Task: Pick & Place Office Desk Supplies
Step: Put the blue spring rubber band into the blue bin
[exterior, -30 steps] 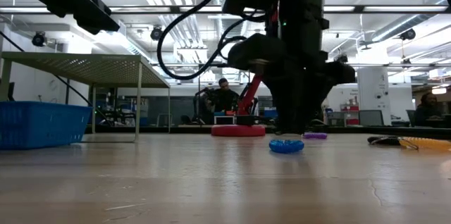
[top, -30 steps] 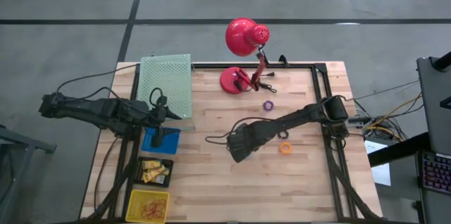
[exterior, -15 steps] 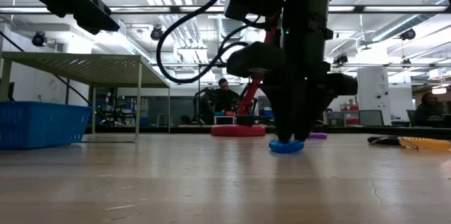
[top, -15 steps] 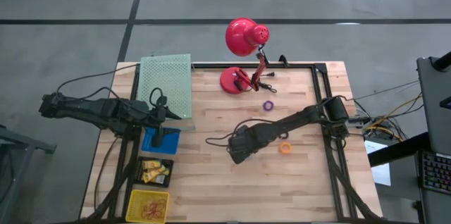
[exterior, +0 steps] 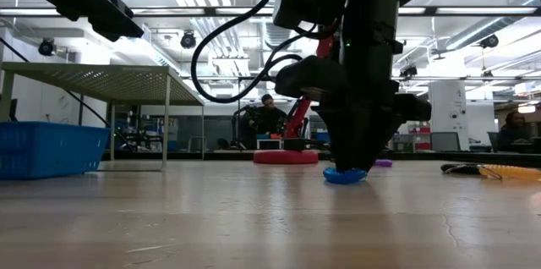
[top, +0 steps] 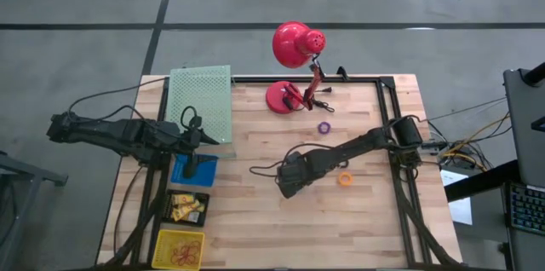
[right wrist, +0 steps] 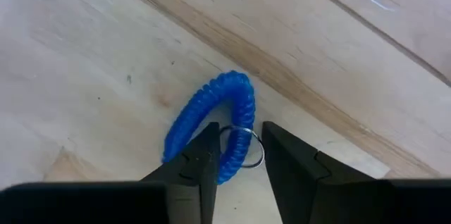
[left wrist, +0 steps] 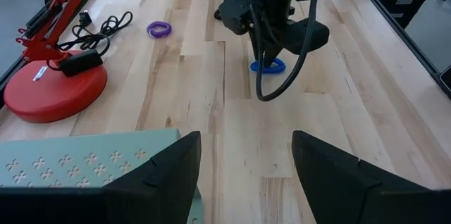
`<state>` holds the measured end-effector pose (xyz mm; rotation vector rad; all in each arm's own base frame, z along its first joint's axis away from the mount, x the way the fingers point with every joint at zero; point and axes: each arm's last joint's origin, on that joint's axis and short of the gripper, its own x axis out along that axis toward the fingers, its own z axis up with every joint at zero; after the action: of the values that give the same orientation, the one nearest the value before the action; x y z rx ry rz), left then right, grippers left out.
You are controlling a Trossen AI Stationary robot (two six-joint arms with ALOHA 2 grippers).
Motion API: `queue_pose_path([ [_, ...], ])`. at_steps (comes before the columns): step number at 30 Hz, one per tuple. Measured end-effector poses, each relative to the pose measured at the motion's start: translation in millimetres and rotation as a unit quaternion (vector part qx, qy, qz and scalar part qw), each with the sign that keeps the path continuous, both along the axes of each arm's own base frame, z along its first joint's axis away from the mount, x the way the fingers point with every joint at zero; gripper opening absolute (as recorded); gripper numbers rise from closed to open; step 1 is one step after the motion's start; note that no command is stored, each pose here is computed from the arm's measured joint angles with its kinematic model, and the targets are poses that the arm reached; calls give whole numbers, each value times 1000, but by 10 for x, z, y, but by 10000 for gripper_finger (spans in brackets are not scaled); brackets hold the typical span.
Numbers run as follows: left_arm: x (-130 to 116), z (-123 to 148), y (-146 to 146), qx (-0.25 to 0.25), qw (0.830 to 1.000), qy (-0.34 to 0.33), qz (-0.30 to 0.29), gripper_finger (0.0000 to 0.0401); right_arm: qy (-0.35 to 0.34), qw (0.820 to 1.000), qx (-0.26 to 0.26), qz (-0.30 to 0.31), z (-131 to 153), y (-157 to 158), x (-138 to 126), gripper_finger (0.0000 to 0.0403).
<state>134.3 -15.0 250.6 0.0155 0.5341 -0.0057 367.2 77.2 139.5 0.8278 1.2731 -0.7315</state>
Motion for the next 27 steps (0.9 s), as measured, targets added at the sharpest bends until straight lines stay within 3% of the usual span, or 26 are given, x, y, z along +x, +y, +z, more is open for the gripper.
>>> queue_pose_path([
  [13,0,0,0,0,1000,0,0,230,4,1000,-1,-11,-8,-6,-8,45],
  [22,0,0,0,0,1000,0,0,230,-19,1000,2,2,22,3,26,45],
  [27,0,0,0,0,1000,0,0,230,-71,997,-2,21,135,14,84,44],
])
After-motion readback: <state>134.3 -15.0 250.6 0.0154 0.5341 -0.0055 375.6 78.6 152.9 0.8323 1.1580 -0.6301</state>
